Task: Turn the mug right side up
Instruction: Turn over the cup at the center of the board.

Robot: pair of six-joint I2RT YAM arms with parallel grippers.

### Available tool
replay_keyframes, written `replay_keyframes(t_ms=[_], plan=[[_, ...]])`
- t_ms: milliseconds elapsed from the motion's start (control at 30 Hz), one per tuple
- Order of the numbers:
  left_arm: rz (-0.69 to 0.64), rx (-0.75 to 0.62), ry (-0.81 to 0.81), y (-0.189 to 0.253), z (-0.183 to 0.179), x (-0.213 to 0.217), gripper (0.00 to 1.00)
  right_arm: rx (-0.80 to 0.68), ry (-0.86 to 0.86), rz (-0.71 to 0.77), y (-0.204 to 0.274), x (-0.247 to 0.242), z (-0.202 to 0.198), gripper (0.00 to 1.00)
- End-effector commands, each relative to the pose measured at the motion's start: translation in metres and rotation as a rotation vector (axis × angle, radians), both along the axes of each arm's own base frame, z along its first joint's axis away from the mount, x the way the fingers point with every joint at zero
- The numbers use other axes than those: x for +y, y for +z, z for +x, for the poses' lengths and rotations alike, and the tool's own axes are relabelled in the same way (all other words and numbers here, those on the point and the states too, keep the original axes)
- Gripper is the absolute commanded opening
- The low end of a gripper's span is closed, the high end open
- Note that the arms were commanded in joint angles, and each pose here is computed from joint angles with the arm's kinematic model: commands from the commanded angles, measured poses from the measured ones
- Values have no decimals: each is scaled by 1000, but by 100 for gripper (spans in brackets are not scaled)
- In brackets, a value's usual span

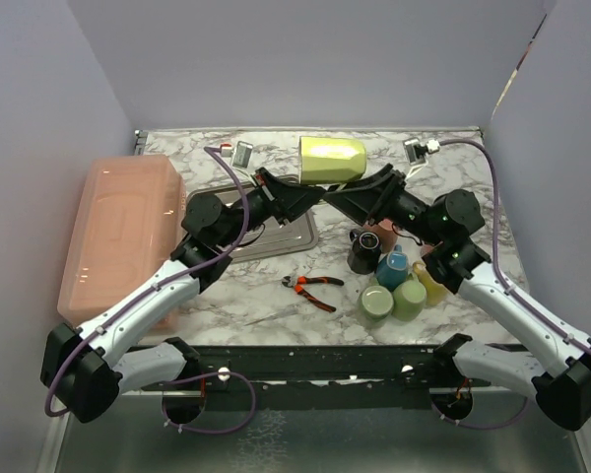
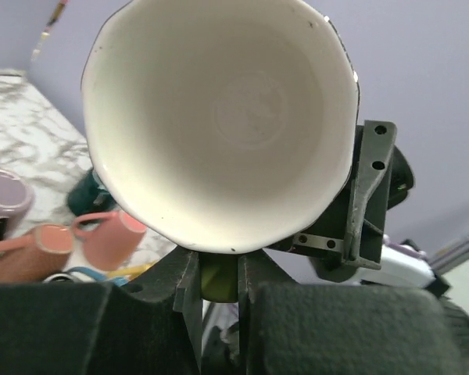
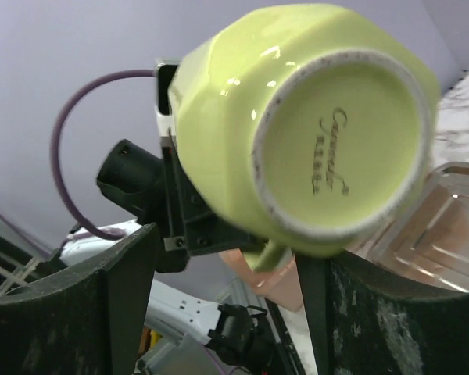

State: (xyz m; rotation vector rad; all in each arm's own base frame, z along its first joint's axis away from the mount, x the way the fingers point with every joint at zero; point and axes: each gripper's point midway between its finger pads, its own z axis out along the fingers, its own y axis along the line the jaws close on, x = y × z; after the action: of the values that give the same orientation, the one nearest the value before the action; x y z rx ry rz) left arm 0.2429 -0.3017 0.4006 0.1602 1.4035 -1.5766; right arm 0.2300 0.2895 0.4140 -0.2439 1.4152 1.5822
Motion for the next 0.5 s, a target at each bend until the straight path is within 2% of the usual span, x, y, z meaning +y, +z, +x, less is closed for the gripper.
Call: replay_keyframes(t_ms=[0, 267, 467], plan=[[5, -154, 155, 53, 4, 27, 0, 30, -176, -81, -26, -22, 16, 74], [327, -58, 449, 9, 56, 55, 0, 153, -374, -217, -71, -56, 26, 74], [682, 123, 739, -68, 96, 105, 0, 205, -460, -301, -94, -68, 36, 74]])
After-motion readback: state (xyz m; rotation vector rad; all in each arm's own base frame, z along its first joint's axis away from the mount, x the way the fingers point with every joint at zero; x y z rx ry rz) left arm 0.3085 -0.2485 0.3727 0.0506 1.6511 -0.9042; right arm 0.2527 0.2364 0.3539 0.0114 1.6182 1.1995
